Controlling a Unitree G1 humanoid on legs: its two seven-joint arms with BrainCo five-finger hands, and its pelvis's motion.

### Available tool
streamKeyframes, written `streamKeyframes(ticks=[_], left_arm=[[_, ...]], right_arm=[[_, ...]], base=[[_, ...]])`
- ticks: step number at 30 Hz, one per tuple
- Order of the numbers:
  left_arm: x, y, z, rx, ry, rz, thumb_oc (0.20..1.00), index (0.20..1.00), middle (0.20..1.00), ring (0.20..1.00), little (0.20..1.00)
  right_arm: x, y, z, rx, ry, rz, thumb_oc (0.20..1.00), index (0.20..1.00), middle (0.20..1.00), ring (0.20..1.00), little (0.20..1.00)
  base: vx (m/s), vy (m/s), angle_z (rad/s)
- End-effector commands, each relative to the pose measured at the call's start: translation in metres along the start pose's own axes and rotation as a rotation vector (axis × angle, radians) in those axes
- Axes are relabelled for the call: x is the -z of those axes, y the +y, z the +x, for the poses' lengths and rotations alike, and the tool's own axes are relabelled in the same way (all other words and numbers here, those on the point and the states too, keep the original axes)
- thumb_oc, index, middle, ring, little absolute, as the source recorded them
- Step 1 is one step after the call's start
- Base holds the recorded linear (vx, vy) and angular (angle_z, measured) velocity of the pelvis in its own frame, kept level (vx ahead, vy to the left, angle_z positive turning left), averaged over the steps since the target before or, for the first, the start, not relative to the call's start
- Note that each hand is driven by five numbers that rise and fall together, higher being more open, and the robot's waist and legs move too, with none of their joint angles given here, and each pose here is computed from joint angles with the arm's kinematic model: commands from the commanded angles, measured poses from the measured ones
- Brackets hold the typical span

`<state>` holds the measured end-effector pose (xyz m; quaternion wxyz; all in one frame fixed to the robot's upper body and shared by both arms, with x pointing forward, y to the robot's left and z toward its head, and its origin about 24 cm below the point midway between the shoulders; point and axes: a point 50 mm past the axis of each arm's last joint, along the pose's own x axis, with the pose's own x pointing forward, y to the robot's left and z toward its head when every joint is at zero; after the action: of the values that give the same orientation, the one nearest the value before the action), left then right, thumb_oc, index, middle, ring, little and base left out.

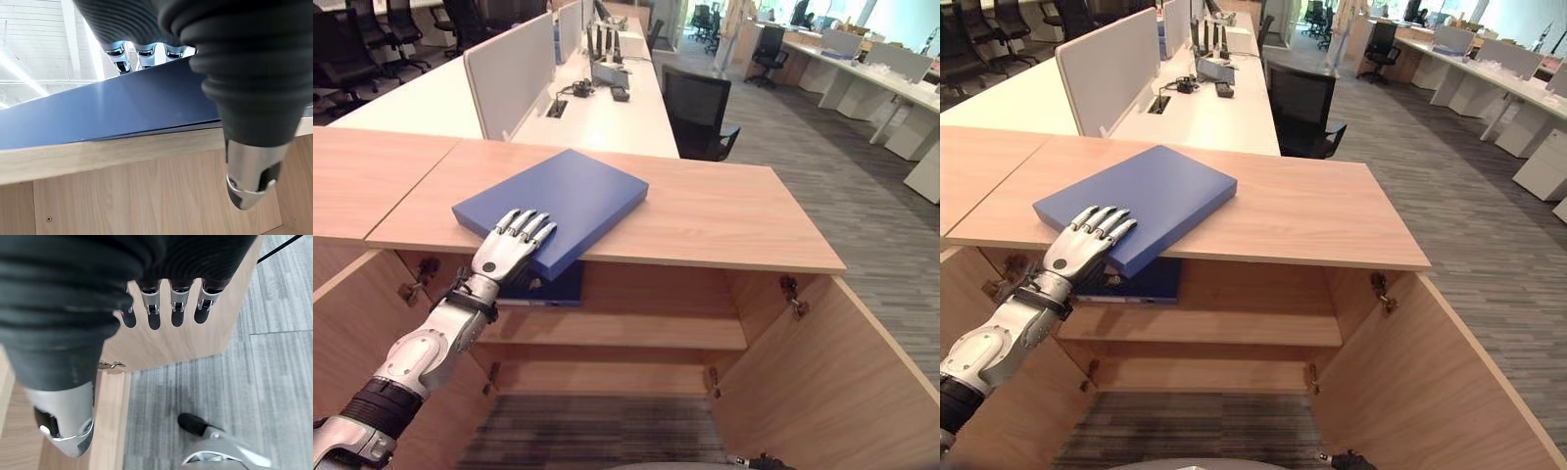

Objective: Put the empty folder in the office cabinet

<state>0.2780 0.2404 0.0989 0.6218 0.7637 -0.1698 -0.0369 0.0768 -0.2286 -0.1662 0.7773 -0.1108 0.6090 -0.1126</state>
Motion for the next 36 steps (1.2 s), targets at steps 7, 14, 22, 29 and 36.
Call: streamKeyframes(ticks=[7, 14, 22, 29, 36], left_arm=[[0.001, 0.002, 0.022, -0.031, 0.036, 0.039, 0.200, 0.200, 0.200, 0.200, 0.200], [0.007, -0.015, 0.013, 0.042, 0.083, 0.051, 0.200, 0.200, 0.200, 0.200, 0.200], [-0.010, 0.000, -0.008, -0.128, 0.231, -0.459, 0.200, 0.200, 0.200, 0.200, 0.200], [-0.007, 0.023, -0.055, -0.573, 0.418, -1.449, 0.200, 0.200, 0.200, 0.200, 0.200], [0.005, 0.030, -0.078, -0.690, 0.433, -1.640, 0.200, 0.200, 0.200, 0.200, 0.200]], right_arm=[[-0.022, -0.015, 0.003, 0.059, -0.036, -0.085, 1.000, 1.000, 1.000, 1.000, 1.000], [-0.020, -0.016, 0.003, 0.064, -0.030, -0.090, 1.000, 1.000, 1.000, 1.000, 1.000], [-0.038, -0.005, 0.001, 0.015, -0.096, -0.103, 1.000, 1.000, 1.000, 1.000, 1.000], [-0.133, 0.007, -0.042, -0.231, -0.601, -0.034, 1.000, 1.000, 1.000, 1.000, 1.000], [-0.151, -0.011, -0.074, -0.334, -0.795, 0.008, 1.000, 1.000, 1.000, 1.000, 1.000]], base=[[0.00, 0.006, -0.02], [0.00, 0.004, -0.02], [-0.01, -0.005, -0.03], [-0.03, -0.021, 0.12], [0.00, -0.002, 0.11]])
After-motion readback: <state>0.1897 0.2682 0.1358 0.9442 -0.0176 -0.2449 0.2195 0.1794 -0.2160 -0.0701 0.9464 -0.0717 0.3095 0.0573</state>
